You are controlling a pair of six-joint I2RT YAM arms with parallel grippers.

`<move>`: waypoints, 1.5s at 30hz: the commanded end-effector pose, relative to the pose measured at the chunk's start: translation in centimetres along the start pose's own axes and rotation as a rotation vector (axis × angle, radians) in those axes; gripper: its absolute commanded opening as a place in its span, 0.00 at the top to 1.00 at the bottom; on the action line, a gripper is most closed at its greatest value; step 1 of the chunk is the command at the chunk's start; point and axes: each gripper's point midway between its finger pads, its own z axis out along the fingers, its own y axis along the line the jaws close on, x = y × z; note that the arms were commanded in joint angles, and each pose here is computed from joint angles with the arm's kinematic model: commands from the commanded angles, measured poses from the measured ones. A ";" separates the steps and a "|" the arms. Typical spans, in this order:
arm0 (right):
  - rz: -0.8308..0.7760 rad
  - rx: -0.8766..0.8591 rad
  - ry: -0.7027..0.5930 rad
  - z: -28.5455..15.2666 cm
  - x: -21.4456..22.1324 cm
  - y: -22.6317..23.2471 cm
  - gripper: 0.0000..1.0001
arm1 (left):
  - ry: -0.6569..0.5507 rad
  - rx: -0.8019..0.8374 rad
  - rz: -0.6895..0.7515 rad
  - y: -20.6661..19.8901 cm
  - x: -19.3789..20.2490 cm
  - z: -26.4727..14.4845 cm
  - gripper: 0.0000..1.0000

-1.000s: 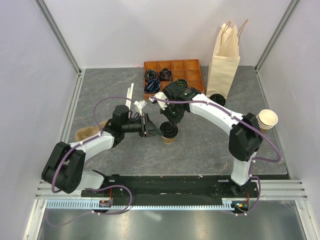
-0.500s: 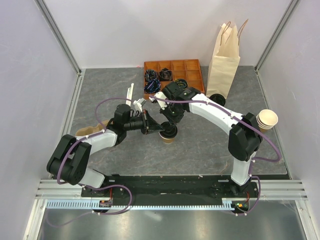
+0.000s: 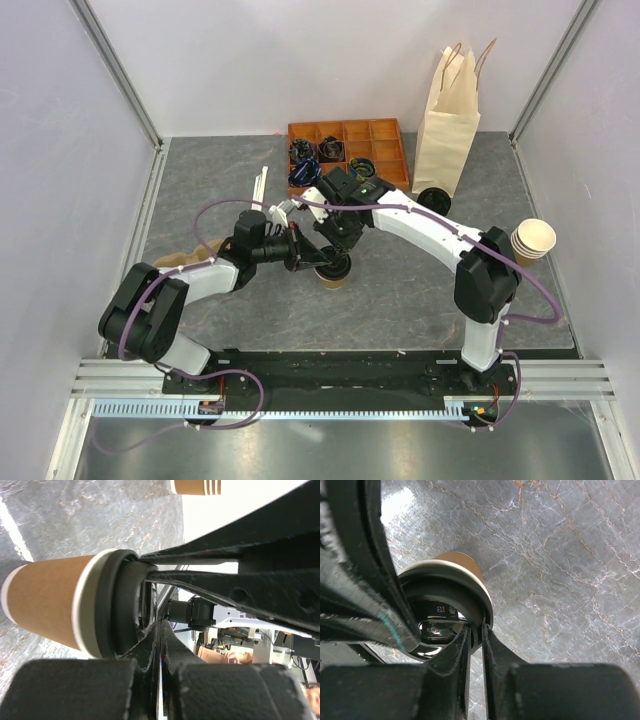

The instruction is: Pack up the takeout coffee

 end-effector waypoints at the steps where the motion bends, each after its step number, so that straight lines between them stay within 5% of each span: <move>1: 0.005 0.021 -0.013 -0.3 -1.0 -0.3 0.79 | -0.029 -0.029 0.029 0.3 -1.1 0.5 0.98; 6: 0.000 0.020 -0.015 -0.4 -1.0 -0.3 0.75 | -0.032 -0.076 0.009 1.6 -0.7 0.1 0.98; 13: 0.001 -0.002 -0.039 -1.1 -1.7 0.2 0.52 | -0.027 -0.101 0.014 2.1 -0.7 0.0 0.98; 22: -0.003 -0.020 -0.090 -3.1 -3.1 0.4 0.44 | -0.023 -0.128 0.013 2.7 -0.7 0.1 0.98; 33: 0.110 -0.204 -0.195 -6.5 -3.9 -0.2 0.45 | -0.035 -0.007 0.095 -1.5 -1.8 0.0 0.98; 45: 0.320 -0.578 -0.278 -7.2 -2.7 1.9 0.70 | -0.027 0.080 0.130 -5.0 -1.0 -1.6 0.94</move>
